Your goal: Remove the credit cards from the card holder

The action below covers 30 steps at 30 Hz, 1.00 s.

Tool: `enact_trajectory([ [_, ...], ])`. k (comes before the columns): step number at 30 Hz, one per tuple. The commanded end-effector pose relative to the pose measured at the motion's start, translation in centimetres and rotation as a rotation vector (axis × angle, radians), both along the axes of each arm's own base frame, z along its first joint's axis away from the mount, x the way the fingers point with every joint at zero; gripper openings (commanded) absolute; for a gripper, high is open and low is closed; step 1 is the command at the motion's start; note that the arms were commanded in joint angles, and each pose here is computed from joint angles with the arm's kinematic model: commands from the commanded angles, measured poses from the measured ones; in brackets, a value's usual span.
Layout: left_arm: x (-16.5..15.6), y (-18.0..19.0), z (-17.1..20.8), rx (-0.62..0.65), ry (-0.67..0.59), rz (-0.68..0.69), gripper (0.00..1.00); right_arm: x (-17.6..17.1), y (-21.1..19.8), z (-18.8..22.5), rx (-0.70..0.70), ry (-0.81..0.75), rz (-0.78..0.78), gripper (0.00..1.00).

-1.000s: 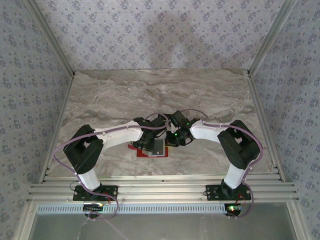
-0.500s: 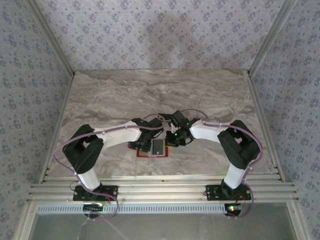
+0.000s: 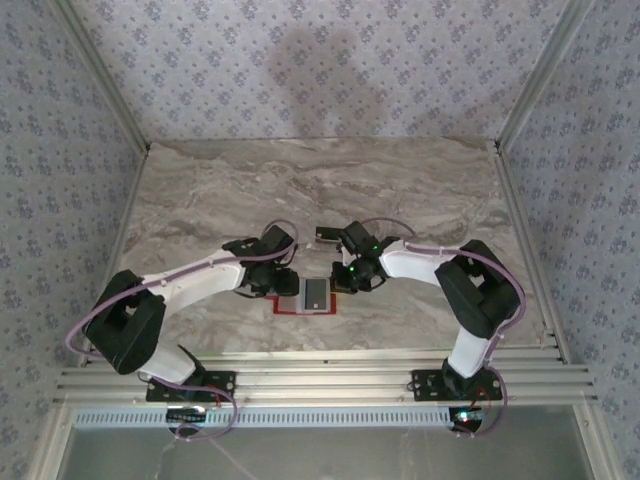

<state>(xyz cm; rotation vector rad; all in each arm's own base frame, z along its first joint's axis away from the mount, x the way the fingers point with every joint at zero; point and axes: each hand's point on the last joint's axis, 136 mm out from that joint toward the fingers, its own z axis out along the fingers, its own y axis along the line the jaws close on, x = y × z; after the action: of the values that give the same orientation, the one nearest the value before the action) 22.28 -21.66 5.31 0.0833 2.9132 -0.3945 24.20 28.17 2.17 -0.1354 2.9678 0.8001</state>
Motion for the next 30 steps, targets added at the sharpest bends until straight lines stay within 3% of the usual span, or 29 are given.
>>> enact_trajectory([
  [1, -0.1, -1.1, -0.2, -0.088, 0.033, 0.006, 0.52, -1.4, -1.2, -1.4, -0.082, 0.058, 0.014, 0.05],
  [15, 0.4, 0.0, -2.0, -0.052, 0.065, 0.025, 0.53, -1.3, -1.1, -1.3, -0.085, 0.058, 0.021, 0.05],
  [30, 0.5, 2.3, -3.6, 0.140, 0.077, 0.014, 0.54, -1.3, -1.0, -1.2, -0.086, 0.060, 0.028, 0.05],
])
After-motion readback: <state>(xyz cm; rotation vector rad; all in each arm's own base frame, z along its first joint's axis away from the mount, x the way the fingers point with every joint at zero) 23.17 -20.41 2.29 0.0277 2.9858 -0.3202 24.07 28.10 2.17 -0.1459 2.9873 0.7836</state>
